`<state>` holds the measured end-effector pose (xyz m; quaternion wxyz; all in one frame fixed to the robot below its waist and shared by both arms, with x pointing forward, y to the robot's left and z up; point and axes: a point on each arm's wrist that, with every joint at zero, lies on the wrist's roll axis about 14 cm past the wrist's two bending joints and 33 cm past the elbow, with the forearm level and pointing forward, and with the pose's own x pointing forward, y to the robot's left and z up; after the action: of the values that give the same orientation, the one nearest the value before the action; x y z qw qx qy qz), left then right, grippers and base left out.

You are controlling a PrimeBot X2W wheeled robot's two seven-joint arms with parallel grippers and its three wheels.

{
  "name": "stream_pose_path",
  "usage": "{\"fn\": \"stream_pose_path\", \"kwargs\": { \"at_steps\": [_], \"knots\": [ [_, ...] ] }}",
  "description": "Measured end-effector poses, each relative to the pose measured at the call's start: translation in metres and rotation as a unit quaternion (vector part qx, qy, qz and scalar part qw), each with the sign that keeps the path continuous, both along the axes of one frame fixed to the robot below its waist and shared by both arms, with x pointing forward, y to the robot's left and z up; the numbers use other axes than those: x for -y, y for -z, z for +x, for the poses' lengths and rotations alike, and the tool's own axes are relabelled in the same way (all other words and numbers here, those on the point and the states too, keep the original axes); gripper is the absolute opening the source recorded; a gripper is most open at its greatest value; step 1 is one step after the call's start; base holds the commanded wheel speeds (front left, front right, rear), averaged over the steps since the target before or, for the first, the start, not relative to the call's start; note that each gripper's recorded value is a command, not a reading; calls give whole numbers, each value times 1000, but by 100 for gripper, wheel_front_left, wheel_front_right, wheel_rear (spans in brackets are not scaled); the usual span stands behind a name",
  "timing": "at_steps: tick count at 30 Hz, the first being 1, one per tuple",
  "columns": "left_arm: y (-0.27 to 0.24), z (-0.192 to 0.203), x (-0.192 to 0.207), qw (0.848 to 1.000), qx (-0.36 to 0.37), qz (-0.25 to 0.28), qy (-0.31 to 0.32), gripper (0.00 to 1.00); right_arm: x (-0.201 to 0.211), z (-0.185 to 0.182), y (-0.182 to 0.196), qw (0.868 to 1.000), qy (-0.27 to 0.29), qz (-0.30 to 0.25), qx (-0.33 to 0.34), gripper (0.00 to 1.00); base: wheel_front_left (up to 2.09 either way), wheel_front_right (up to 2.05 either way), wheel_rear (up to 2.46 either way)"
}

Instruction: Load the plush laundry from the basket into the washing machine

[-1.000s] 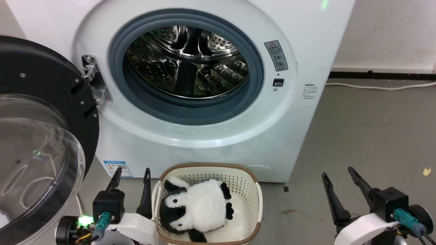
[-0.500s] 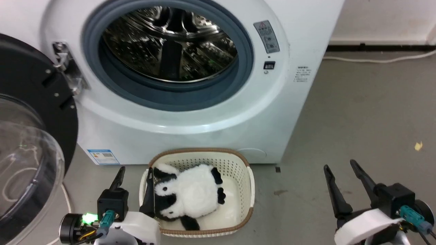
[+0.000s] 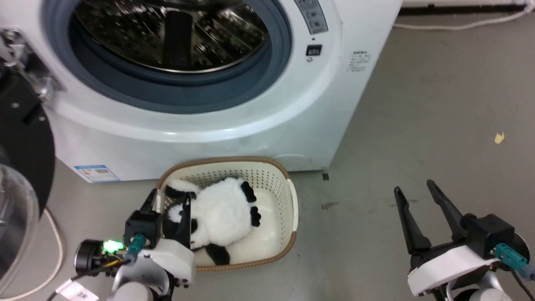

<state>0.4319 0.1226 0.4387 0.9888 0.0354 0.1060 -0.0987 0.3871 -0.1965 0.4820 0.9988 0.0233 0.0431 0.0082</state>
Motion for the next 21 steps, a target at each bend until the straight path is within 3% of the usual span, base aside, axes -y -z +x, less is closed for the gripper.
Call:
{"fn": "stream_pose_path", "kwargs": {
  "at_steps": [10,21],
  "knots": [
    [48,20,10,997,-69,16,30,100,11,9,14,1000,19,12,-11,100,0,0,0],
    [111,33,25,983,-160,45,70,100,27,12,30,998,46,27,-26,100,0,0,0]
  ]
}}
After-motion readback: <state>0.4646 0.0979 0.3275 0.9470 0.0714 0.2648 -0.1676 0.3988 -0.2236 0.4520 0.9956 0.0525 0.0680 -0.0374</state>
